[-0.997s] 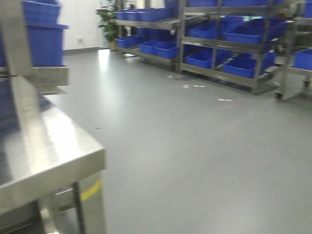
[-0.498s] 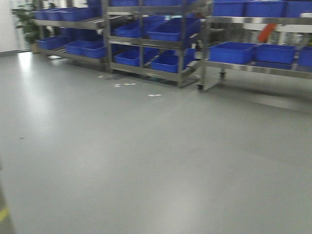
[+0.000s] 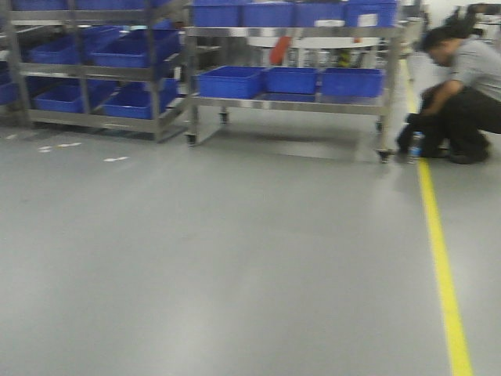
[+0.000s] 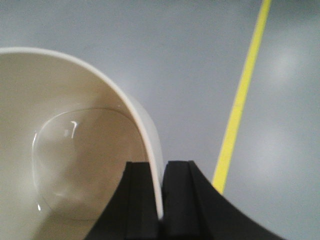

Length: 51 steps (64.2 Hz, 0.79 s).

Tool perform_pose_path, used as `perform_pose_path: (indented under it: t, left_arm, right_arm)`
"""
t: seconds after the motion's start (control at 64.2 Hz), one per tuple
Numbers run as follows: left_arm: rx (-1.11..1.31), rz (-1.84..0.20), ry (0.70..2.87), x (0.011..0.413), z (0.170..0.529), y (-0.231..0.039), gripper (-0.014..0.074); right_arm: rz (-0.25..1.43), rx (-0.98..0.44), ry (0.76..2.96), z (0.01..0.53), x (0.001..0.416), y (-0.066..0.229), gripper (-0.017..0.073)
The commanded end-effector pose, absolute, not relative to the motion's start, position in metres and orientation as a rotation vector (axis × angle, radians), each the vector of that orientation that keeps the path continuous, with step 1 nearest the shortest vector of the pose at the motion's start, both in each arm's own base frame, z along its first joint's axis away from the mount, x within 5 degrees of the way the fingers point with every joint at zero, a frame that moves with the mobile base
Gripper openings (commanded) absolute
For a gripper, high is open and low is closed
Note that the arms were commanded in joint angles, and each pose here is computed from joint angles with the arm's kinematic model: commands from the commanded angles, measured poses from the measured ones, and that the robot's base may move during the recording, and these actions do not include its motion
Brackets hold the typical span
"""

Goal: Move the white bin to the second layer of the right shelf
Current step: 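Drive past the racks of blue bins, keeping the white bin gripped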

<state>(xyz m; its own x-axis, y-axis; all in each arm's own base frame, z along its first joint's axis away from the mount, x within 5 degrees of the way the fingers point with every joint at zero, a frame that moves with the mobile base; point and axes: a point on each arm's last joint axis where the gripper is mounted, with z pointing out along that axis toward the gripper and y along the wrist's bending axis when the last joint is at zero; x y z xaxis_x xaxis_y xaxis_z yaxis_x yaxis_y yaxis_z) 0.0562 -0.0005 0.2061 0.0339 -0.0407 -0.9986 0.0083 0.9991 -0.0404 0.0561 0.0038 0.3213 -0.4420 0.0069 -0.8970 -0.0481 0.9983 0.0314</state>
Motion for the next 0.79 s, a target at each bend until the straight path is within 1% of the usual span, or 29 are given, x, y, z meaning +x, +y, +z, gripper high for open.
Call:
perform_pose_path:
  t: [0.0, 0.779]
  left_arm:
    - [-0.038, -0.041, 1.464, 0.0556, 0.2053, 0.0001, 0.0085]
    - [-0.038, -0.041, 1.464, 0.0556, 0.2053, 0.0001, 0.0085]
  right_arm:
    - [0.063, -0.023, 1.919, 0.3367, 0.0588, 0.0038, 0.0048]
    - [0.063, -0.023, 1.920, 0.3366, 0.0588, 0.0038, 0.0048]
